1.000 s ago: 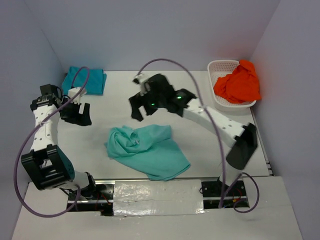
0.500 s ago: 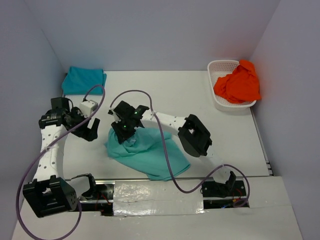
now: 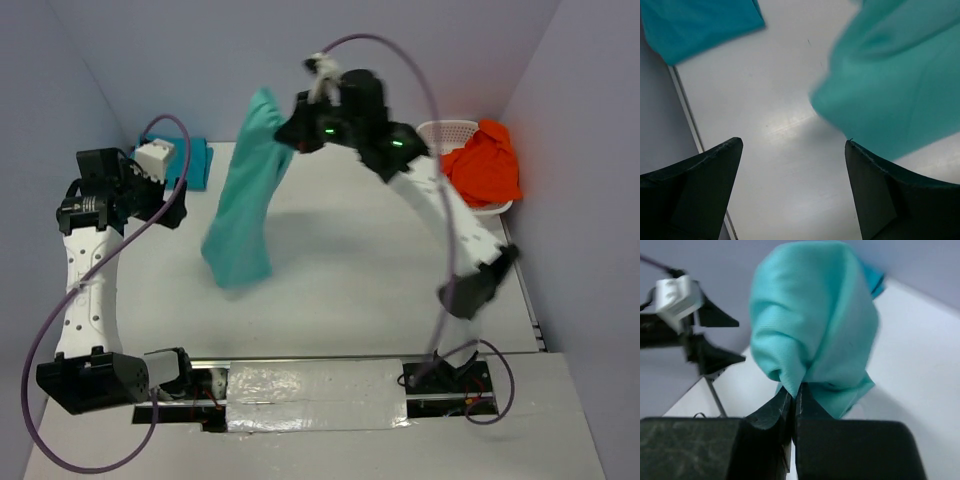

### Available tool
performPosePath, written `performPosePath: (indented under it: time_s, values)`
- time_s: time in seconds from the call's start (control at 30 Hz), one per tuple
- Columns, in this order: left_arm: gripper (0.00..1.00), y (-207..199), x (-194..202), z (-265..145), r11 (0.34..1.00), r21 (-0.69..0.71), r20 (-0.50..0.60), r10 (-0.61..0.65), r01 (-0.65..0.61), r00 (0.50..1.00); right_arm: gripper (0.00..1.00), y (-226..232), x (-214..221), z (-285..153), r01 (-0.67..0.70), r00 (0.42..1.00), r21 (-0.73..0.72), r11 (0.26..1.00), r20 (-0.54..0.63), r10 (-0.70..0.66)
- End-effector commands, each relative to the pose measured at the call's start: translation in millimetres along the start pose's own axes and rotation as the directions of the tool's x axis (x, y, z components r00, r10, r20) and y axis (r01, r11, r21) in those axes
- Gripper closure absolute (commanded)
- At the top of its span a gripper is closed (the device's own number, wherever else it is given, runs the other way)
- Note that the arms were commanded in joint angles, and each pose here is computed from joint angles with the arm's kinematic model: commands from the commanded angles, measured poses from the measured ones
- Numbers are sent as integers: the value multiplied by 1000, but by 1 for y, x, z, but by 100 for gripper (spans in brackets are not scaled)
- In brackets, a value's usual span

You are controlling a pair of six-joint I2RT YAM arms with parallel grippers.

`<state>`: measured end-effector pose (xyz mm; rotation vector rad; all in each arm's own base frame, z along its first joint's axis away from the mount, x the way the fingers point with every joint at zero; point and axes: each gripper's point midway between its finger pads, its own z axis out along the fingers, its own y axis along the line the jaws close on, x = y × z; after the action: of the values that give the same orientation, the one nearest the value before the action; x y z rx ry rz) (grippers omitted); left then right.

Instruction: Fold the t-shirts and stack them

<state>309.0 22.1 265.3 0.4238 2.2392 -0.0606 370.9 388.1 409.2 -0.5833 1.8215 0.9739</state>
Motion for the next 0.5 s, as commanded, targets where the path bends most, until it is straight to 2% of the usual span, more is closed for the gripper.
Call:
performPosePath:
  time_s: [0.0,0.1,0.13,0.17,0.2,0.23,0.27,0.3,0.33,0.37,0.47]
  values:
    - [4,15,-53,-12,998,-45,142,-42,49,989,100,51,-19,-94,170,979,-135,976,141,-151]
    - [6,7,-66,-8,999,16,168,-43,41,985,100,31,45,-122,229,971,-100,968,88,-221]
    - [7,3,-66,-6,999,27,165,-27,22,986,99,18,61,-127,212,976,-66,975,71,-207]
    - [7,-5,-65,-2,999,48,154,-3,-4,988,96,-3,102,-134,164,987,-24,986,4,-164]
    - [8,-7,-58,4,999,39,124,30,-35,992,90,-15,122,-137,140,989,3,990,-36,-140]
    - [8,-12,-53,9,997,46,103,53,-58,993,71,-26,152,-141,107,989,38,994,-111,-102]
    - [9,-24,-50,13,993,72,91,89,-95,992,62,-40,196,-146,72,977,70,995,-203,-56]
    - [9,-31,-37,20,990,96,55,102,-106,993,49,-47,218,-150,37,968,91,995,-252,-13]
    - [10,-36,-32,24,985,108,41,132,-136,990,28,-51,241,-154,7,954,109,994,-297,26]
    - [10,-47,-28,28,977,137,31,159,-162,987,24,-59,273,-160,-29,934,143,989,-350,78]
    - [10,-70,-18,46,954,194,-10,235,-228,972,20,-66,298,-171,-88,920,219,972,-357,164]
